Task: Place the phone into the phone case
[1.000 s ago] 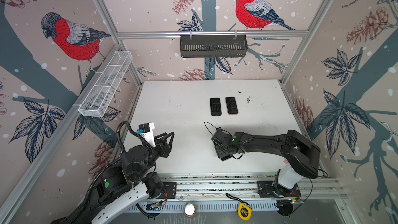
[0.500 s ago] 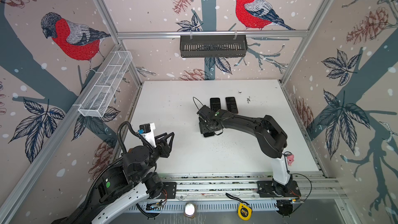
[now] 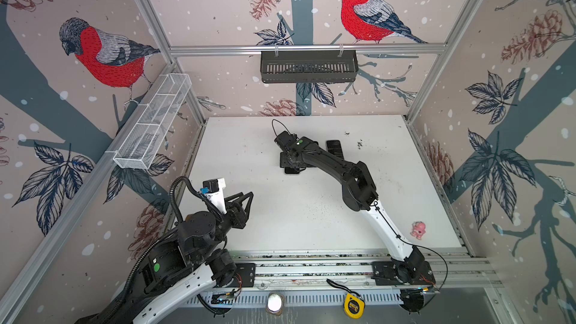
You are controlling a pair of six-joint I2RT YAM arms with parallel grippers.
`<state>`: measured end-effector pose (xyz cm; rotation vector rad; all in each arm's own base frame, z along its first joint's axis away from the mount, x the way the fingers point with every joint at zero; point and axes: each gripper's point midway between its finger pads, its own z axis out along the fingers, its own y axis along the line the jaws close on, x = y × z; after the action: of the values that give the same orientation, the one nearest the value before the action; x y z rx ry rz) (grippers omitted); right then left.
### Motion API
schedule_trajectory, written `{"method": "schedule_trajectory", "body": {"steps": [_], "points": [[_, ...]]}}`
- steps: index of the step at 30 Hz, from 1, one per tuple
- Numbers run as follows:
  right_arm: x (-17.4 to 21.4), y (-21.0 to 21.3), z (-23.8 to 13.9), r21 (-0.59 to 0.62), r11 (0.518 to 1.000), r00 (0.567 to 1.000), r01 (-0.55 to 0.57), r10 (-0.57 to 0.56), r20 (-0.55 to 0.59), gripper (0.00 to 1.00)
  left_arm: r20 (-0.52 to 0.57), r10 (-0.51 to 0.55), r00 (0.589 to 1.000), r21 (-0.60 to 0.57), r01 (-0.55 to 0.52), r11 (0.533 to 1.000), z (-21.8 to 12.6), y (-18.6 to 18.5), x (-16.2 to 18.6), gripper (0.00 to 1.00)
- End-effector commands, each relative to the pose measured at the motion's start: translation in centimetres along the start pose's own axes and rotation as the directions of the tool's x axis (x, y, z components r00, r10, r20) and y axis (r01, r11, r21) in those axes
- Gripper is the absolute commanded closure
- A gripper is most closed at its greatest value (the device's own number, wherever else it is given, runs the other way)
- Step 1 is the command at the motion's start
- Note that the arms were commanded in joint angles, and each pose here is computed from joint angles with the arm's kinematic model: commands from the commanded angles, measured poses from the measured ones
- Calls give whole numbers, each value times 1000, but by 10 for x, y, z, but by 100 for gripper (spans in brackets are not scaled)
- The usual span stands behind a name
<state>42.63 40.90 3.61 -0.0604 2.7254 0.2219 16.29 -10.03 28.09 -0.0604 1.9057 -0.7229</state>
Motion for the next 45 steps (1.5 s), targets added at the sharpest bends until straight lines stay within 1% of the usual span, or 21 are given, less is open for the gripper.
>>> {"method": "schedule_trajectory", "body": {"steps": [1,6,8,11,15,17,18,19,20,21,24,26,30,32,33,36,38,39,41,43,45], "points": [[-6,-3,6,3,999,999,-32,32,18,35,10,3,1000,16,-3,1000,1,-4,-3,57],[-1,-3,11,-2,1000,1000,-16,16,0,33,13,1,1000,19,-2,1000,0,-4,-3,57],[2,-4,13,-3,1000,1000,-11,11,-10,30,10,3,1000,17,-3,1000,1,-4,-3,57],[3,-3,13,-13,1000,1000,-2,2,-21,17,11,3,1000,15,-3,1000,1,-4,-3,58],[-3,-3,-1,-20,1000,1000,14,-15,-9,17,12,8,1000,12,-8,1000,2,-4,-3,57],[-11,-4,-19,-23,999,1000,23,-23,7,16,10,13,1000,11,-13,1000,3,-4,-3,51],[-15,-5,-30,-20,999,999,29,-29,17,16,7,17,1000,8,-17,1000,4,-5,-3,42],[-20,-8,-44,-17,999,999,35,-34,27,16,3,17,1000,-1,-17,1000,5,-4,-2,29],[-24,-12,-58,-7,999,998,40,-40,41,16,0,18,1000,-10,-18,1000,6,-3,-1,6],[-30,-19,-75,6,999,997,45,-45,65,16,-1,19,1000,-26,-19,999,7,-1,-1,2],[-39,-51,-124,47,996,982,82,-89,168,15,-11,26,1000,-77,-26,997,13,5,0,2],[-44,-77,-165,38,995,958,93,-100,267,14,-7,37,999,-109,-38,993,16,9,-1,1],[-42,-144,-229,-37,997,895,62,-39,444,11,50,75,996,-159,-66,985,25,14,-8,2],[-38,-185,-251,-67,998,845,9,28,533,0,104,92,990,-183,-72,980,31,16,-14,4],[-35,-206,-258,-81,996,823,-22,64,565,0,136,96,986,-192,-69,979,35,18,-14,3],[-30,-277,-286,-53,987,712,-153,148,687,0,233,143,962,-253,-82,964,50,31,-12,4],[-17,-314,-289,40,982,658,-186,94,747,1,278,183,943,-326,-87,942,58,44,-13,4],[-11,-328,-291,88,976,612,-201,55,789,0,297,201,933,-362,-84,928,61,50,-15,4],[2,-341,-289,114,976,547,-186,7,837,1,318,218,922,-419,-70,905,69,64,-15,4],[11,-344,-282,88,982,507,-168,9,862,1,322,209,924,-434,-52,899,82,77,-14,4],[19,-342,-271,107,986,483,-125,-34,875,1,309,169,936,-437,-18,899,98,96,-12,4]]}}
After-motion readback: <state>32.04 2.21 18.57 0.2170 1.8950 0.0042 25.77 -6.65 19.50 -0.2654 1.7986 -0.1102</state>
